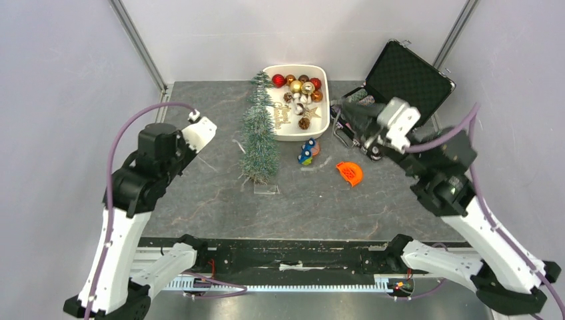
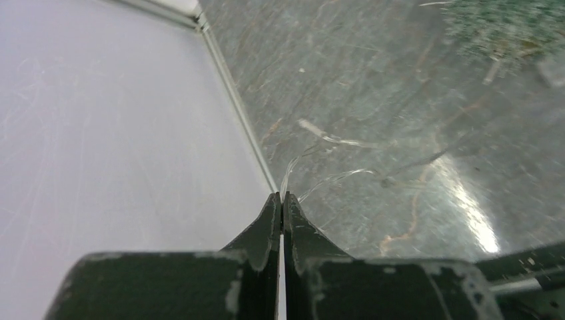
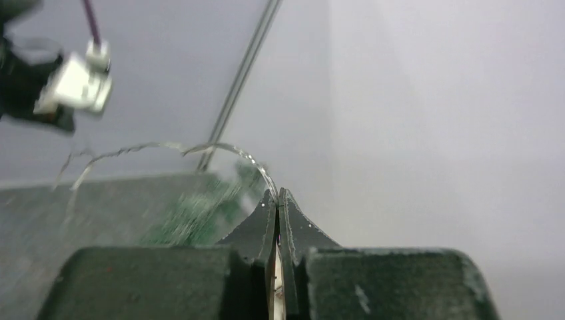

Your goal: Decorate the small christmas tree

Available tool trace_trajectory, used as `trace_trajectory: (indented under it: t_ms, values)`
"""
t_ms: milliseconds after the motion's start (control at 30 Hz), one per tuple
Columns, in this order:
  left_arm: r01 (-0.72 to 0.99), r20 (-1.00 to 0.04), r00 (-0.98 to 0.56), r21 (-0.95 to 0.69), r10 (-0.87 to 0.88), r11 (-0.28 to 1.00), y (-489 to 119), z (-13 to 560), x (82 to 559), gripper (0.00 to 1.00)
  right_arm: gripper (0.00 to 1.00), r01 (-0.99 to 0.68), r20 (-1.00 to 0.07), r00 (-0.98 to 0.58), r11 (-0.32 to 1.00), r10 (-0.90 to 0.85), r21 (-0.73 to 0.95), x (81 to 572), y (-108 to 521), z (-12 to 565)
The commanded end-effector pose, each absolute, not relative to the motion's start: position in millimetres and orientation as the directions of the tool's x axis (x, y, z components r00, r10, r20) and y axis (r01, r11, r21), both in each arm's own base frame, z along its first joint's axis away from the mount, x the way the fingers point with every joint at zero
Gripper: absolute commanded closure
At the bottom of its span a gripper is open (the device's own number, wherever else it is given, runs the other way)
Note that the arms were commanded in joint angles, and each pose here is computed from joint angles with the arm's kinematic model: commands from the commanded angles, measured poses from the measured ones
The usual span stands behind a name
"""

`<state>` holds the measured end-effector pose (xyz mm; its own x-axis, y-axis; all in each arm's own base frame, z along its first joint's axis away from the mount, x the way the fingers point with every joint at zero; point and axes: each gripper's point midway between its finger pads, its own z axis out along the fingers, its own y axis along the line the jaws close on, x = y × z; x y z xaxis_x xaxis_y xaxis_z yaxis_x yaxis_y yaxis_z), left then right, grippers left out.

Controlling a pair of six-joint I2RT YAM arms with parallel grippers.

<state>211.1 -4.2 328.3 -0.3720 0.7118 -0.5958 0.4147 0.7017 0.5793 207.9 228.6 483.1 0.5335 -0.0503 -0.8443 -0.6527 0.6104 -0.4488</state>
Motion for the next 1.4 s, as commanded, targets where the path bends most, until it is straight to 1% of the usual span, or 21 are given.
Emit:
trace_trajectory:
  t_ms: [0, 67, 133, 233, 300, 400, 533, 633, 700, 800, 900, 1033, 1200, 1367]
  values:
    - [0.152, -0.65, -0.367, 0.664, 0.666, 0.732, 17.6, 363.4, 250.4, 0.98, 1.0, -0.509, -0.797, 0.589, 0.705, -0.133, -0.494, 254.9, 237.7, 550.3]
    - [0.106, -0.657, -0.365, 0.675, 0.66, 0.73, 23.9, 371.9, 251.4, 0.98, 1.0, -0.466, -0.779, 0.604, 0.719, -0.168, -0.516, 271.6, 245.2, 569.9]
    - [0.077, -0.661, -0.364, 0.681, 0.656, 0.728, 28.2, 378.9, 250.8, 0.98, 1.0, -0.388, -0.755, 0.62, 0.754, -0.212, -0.53, 288.0, 243.7, 588.3]
    - [0.069, -0.673, -0.345, 0.677, 0.655, 0.732, 26.2, 385.0, 254.2, 0.98, 1.0, -0.233, -0.707, 0.654, 0.816, -0.271, -0.528, 309.4, 233.3, 618.8]
    - [0.076, -0.679, -0.332, 0.672, 0.654, 0.736, 22.3, 385.2, 259.7, 0.98, 1.0, -0.161, -0.678, 0.673, 0.836, -0.296, -0.524, 322.2, 231.6, 636.2]
    - [0.043, -0.674, -0.33, 0.689, 0.661, 0.724, 23.6, 386.4, 272.3, 0.98, 1.0, -0.116, -0.654, 0.699, 0.856, -0.29, -0.503, 343.3, 239.3, 658.3]
    - [-0.04, -0.666, -0.345, 0.714, 0.661, 0.699, 35.1, 389.5, 289.4, 0.98, 1.0, -0.089, -0.637, 0.722, 0.876, -0.271, -0.474, 370.6, 251.4, 668.0]
    - [-0.082, -0.705, -0.318, 0.687, 0.634, 0.722, 38.2, 403.0, 303.9, 0.98, 1.0, -0.064, -0.652, 0.724, 0.92, -0.224, -0.387, 391.7, 239.8, 670.8]
    - [-0.117, -0.748, -0.266, 0.651, 0.608, 0.75, 36.3, 419.2, 314.1, 0.98, 1.0, -0.053, -0.663, 0.727, 0.949, -0.178, -0.312, 404.8, 223.9, 671.3]
    - [-0.147, -0.802, -0.17, 0.596, 0.573, 0.79, 27.5, 439.3, 328.5, 0.98, 1.0, -0.057, -0.68, 0.725, 0.974, -0.11, -0.219, 427.1, 202.9, 668.2]
    - [-0.152, -0.827, -0.131, 0.562, 0.547, 0.813, 21.9, 448.4, 342.7, 0.98, 1.0, -0.047, -0.704, 0.701, 0.977, -0.116, -0.208, 452.5, 196.3, 654.5]
    - [-0.173, -0.845, -0.139, 0.534, 0.516, 0.827, 32.1, 446.0, 367.3, 0.98, 1.0, -0.048, -0.762, 0.631, 0.973, -0.146, -0.225, 486.8, 191.5, 617.4]
    - [-0.154, -0.863, -0.197, 0.495, 0.464, 0.855, 45.6, 421.8, 408.0, 0.98, 1.0, -0.051, -0.833, 0.523, 0.969, -0.181, -0.243, 526.5, 182.2, 567.5]
    - [-0.088, -0.865, -0.184, 0.487, 0.467, 0.869, 33.4, 399.9, 428.3, 0.98, 1.0, -0.1, -0.863, 0.445, 0.944, -0.24, -0.314, 546.2, 185.2, 529.3]
